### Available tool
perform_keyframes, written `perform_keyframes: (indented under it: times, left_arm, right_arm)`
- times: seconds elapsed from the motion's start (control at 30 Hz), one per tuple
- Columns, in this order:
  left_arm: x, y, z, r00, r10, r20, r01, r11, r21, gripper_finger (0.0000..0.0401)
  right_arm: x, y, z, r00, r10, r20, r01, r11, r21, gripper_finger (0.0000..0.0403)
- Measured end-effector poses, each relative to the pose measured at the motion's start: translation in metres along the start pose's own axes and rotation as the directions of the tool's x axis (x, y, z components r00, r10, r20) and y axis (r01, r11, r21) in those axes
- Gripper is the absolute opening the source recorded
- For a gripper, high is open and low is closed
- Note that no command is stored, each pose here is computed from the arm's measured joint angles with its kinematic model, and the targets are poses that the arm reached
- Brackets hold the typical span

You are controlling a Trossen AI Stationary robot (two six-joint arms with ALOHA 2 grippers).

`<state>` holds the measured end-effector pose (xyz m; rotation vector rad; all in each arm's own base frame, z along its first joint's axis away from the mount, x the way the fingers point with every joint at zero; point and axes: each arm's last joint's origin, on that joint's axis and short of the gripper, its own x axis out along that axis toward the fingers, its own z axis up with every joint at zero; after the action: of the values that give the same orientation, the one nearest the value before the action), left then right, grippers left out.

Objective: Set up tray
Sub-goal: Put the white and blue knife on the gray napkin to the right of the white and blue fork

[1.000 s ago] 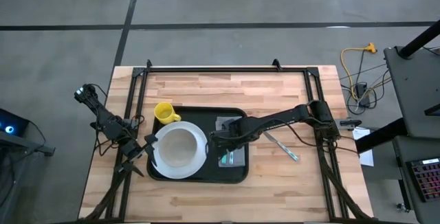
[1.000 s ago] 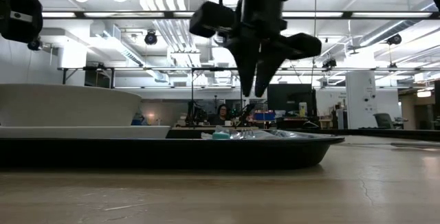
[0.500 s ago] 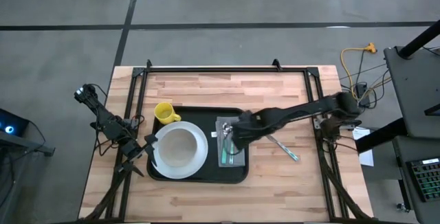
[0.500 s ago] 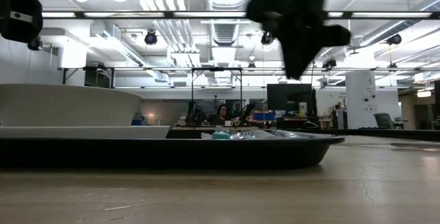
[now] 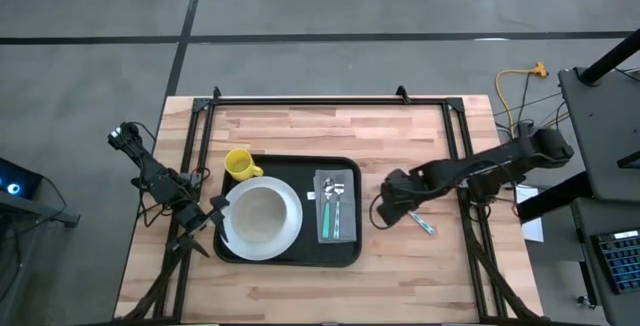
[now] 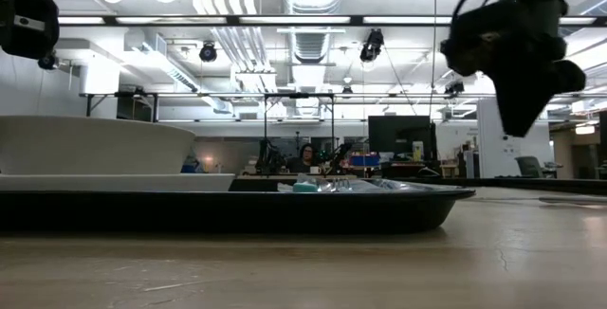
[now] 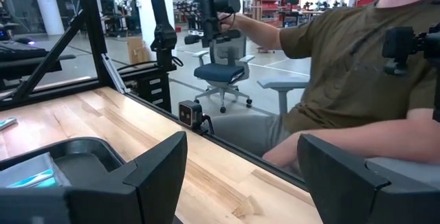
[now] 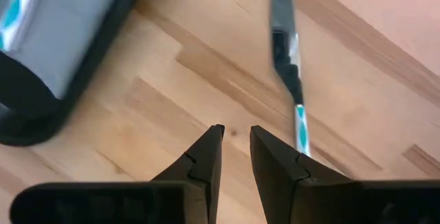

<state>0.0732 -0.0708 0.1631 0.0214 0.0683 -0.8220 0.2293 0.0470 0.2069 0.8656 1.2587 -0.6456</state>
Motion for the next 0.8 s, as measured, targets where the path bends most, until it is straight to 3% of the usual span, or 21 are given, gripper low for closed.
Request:
perform_keyframes:
  times: [0.37, 0.8]
  left_arm:
    - [0.000, 0.000, 0.000, 1.000, 0.000, 0.000, 0.000, 1.000, 0.000, 0.0255]
    - [0.000, 0.000, 0.000, 1.000, 0.000, 0.000, 0.000, 1.000, 0.000, 0.0255]
  right_arm:
    - [0.009, -0.026, -0.012, 0.999, -0.031, -0.044, 0.027, 0.995, -0.093, 0.0068]
    - [0.016, -0.030, -0.013, 0.996, -0.071, -0.057, 0.056, 0.971, -0.234, 0.0068]
